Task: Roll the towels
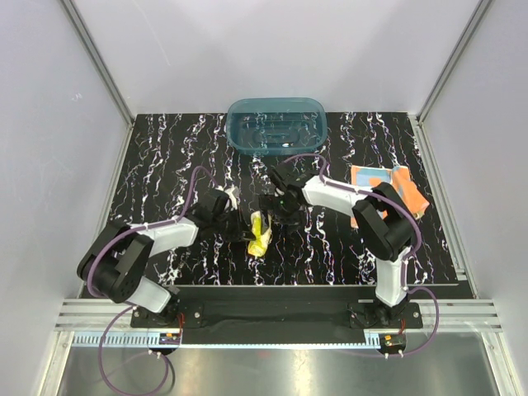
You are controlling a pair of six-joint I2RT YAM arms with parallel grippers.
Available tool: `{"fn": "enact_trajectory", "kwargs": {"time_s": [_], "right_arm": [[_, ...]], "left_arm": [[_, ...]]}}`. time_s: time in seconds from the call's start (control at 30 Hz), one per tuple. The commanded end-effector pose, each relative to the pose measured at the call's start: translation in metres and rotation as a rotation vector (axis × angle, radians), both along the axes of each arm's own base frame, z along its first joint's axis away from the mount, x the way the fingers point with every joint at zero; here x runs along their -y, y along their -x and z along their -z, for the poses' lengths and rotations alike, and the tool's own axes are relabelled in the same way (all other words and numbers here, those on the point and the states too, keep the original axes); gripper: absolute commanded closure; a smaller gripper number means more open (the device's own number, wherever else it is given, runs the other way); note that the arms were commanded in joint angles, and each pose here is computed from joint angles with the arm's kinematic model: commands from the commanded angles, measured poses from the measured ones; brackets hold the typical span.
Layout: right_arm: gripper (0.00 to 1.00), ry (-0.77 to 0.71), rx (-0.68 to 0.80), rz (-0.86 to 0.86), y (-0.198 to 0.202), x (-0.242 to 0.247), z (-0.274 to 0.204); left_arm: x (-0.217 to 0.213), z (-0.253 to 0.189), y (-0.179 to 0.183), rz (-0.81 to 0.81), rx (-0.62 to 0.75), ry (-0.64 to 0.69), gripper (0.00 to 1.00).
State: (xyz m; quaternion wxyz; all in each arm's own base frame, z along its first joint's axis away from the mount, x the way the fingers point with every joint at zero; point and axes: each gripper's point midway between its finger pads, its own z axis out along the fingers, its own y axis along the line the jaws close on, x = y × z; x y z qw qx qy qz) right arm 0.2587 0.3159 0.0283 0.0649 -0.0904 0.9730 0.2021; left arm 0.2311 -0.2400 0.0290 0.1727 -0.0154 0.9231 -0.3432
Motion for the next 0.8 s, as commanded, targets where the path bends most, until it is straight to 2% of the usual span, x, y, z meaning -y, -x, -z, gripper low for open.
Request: {"fn": "enact_trajectory", "kwargs": {"time_s": [0.0, 0.2, 0.33, 0.47, 0.6, 0.77], "right_arm": [[0.00, 0.182, 0.056, 0.122, -0.018, 0.056, -0.018], [0.00, 0.230, 0.133, 0.289, -0.027, 0.103, -0.066], [0.00, 0.248, 0.164, 0.335, -0.010, 0.124, -0.085], [0.00, 0.185, 0.185, 0.367, 0.010, 0.133, -0.103], [0.00, 0.130, 0.181, 0.379, 0.028, 0.137, -0.109], [0.00, 0.098, 0.189, 0.378, 0.042, 0.142, -0.113]], "left_arm": [[-0.013, 0.000, -0.001, -0.034, 0.001, -0.081, 1.00], [-0.008, -0.023, -0.008, -0.030, 0.026, -0.058, 1.00], [-0.005, -0.037, -0.013, -0.034, 0.058, -0.043, 1.00], [-0.002, -0.054, -0.021, -0.026, 0.087, -0.036, 1.00], [0.000, -0.087, -0.038, -0.025, 0.147, -0.018, 1.00], [-0.002, -0.152, -0.084, -0.052, 0.262, 0.035, 1.00]]}}
